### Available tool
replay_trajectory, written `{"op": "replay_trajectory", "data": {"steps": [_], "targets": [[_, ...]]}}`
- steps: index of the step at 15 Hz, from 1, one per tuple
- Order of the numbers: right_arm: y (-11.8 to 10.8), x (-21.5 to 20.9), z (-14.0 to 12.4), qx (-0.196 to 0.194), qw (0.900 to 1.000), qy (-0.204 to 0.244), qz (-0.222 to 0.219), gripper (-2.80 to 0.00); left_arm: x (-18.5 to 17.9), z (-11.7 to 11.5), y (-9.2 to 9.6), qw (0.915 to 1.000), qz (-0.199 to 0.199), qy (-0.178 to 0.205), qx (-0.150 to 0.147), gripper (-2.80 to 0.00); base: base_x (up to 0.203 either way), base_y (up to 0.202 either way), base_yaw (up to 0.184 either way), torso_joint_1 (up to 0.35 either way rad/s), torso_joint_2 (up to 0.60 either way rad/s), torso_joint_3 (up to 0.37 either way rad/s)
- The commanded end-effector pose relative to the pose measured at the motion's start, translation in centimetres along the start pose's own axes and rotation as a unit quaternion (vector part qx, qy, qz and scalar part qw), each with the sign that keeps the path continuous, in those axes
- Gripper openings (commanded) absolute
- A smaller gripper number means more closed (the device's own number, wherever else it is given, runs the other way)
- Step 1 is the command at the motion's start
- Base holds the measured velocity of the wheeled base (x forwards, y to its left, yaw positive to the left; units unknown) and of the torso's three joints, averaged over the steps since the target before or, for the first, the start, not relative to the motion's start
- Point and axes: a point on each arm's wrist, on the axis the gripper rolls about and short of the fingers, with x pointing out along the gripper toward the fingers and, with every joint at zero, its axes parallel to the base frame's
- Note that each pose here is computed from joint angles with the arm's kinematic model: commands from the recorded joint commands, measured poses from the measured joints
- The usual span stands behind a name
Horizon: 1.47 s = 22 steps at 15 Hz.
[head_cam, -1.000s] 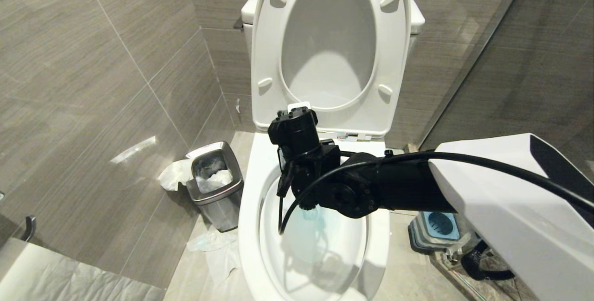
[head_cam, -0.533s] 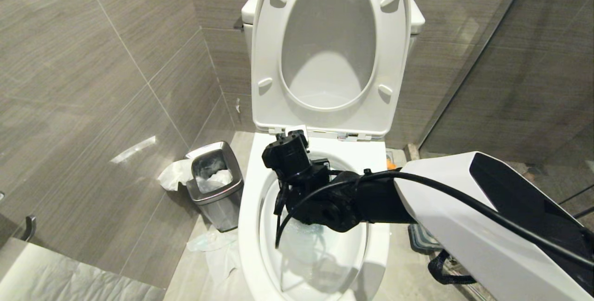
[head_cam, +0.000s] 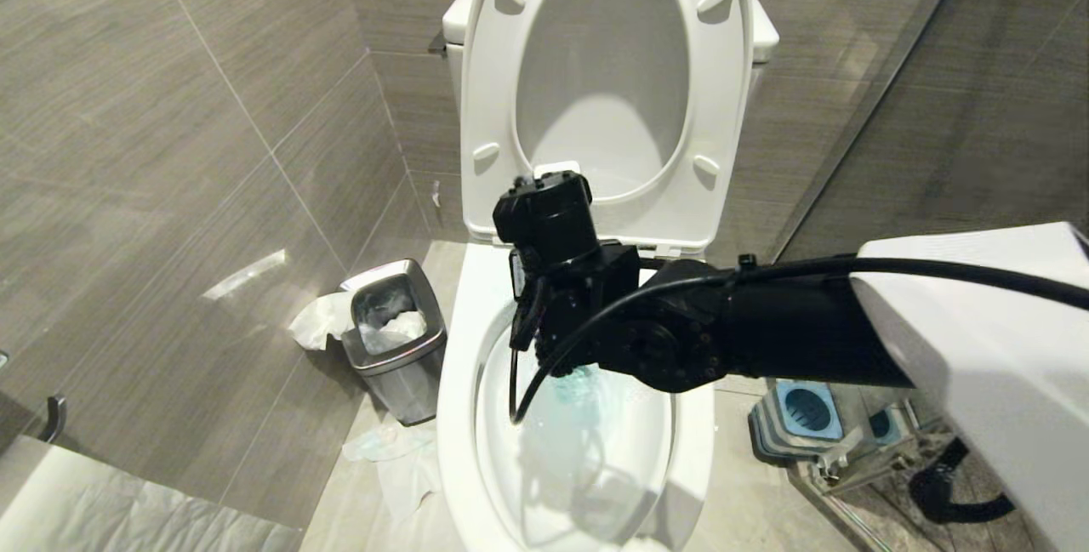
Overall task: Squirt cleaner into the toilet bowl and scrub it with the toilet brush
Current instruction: Scrub the toilet bowl
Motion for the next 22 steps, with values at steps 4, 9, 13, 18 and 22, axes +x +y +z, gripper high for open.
{"op": "replay_trajectory", "data": {"steps": [4, 9, 13, 18, 22], "targets": [[-0.6, -1.2, 1.5, 0.006, 1.000, -0.008, 0.003, -2.80, 0.0, 0.0, 0.0, 1.0000, 0.000, 0.001, 0.000, -2.80, 0.000, 0.000, 0.000, 0.000, 0.00, 0.000], [0.7, 0.0, -0.6, -0.015, 1.000, 0.004, 0.001, -2.80, 0.0, 0.0, 0.0, 1.0000, 0.000, 0.001, 0.000, -2.80, 0.000, 0.000, 0.000, 0.000, 0.00, 0.000], [2.1, 1.6, -1.3, -0.021, 1.000, -0.004, 0.001, -2.80, 0.0, 0.0, 0.0, 1.0000, 0.000, 0.001, 0.000, -2.80, 0.000, 0.000, 0.000, 0.000, 0.00, 0.000], [3.1, 2.8, -2.2, -0.035, 0.999, -0.008, 0.000, -2.80, 0.0, 0.0, 0.0, 1.0000, 0.000, 0.001, 0.000, -2.80, 0.000, 0.000, 0.000, 0.000, 0.00, 0.000], [2.1, 2.6, -0.9, -0.027, 1.000, -0.014, -0.008, -2.80, 0.0, 0.0, 0.0, 1.0000, 0.000, 0.001, 0.000, -2.80, 0.000, 0.000, 0.000, 0.000, 0.00, 0.000]]}}
